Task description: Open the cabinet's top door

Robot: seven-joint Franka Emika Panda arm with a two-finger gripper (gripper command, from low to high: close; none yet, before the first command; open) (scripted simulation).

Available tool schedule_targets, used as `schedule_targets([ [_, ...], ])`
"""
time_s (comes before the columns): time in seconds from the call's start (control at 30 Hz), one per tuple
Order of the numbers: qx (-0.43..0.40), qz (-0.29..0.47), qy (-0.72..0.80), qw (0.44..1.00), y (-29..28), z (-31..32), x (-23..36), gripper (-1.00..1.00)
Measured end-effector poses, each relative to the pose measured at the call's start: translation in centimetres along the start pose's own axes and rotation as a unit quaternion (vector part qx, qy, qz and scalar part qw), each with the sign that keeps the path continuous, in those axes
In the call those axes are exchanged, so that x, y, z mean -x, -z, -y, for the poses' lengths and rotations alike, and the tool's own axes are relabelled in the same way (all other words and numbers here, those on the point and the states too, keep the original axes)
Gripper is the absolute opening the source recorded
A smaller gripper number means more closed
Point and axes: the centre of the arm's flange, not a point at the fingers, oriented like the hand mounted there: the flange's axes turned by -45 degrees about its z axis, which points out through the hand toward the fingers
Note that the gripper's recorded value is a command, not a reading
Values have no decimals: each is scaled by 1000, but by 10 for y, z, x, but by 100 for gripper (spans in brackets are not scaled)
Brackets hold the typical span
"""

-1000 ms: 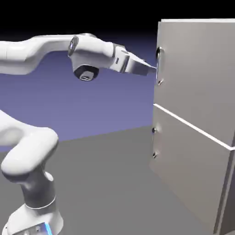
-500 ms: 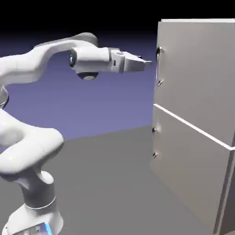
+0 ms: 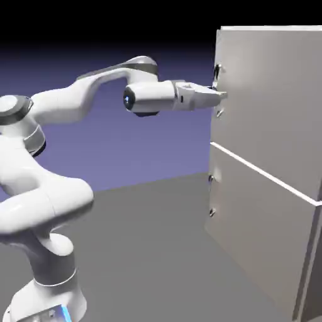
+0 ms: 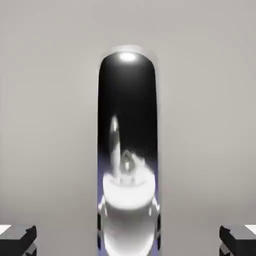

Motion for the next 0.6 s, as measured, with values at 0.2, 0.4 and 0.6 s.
schedule_targets([
  [0.2, -71, 0, 0, 997, 57, -25, 0, -100],
  [0.4, -148, 0, 0, 989, 113, -60, 0, -100],
  [0.6, -211, 0, 0, 978, 156, -97, 0, -100],
])
